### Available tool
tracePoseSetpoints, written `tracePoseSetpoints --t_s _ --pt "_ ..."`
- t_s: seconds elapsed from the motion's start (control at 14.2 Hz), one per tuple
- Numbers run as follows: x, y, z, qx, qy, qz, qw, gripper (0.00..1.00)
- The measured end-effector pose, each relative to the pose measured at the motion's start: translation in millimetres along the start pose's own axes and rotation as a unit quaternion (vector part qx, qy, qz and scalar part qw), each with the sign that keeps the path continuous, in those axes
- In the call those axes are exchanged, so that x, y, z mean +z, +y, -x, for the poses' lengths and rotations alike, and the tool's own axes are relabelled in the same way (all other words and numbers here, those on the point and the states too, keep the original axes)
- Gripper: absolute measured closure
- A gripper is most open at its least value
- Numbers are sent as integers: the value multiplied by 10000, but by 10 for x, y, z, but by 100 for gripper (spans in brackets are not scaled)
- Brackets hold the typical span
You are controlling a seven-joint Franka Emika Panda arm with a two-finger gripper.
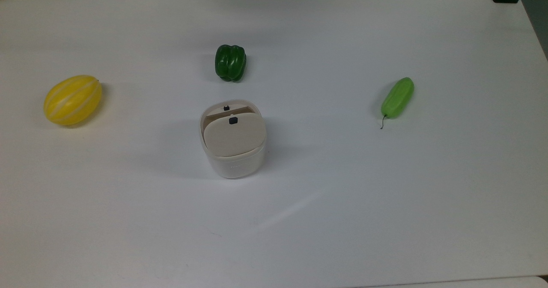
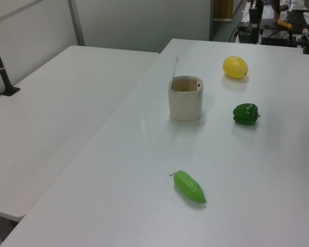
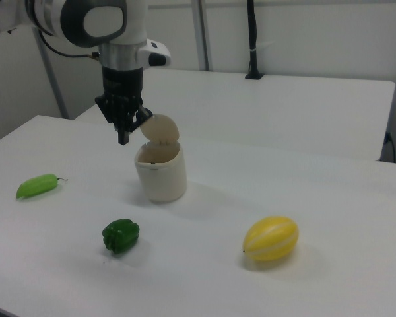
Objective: Close garbage bin
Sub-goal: 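Move the gripper over the raised lid of the cream bin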
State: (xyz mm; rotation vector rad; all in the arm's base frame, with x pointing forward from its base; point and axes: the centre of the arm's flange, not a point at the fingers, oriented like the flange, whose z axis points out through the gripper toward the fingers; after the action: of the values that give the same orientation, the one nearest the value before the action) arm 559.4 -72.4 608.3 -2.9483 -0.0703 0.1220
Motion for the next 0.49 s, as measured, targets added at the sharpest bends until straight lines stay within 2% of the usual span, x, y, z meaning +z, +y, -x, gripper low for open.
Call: tracePoseSetpoints --t_s 0.14,0.28,0.49 --pt "-35 -154 -177 -112 550 -215 9982 99" --pt "-96 -203 -344 -106 1156 -392 9925 99" --pt "-50 -261 -567 -162 1661 -428 9850 99"
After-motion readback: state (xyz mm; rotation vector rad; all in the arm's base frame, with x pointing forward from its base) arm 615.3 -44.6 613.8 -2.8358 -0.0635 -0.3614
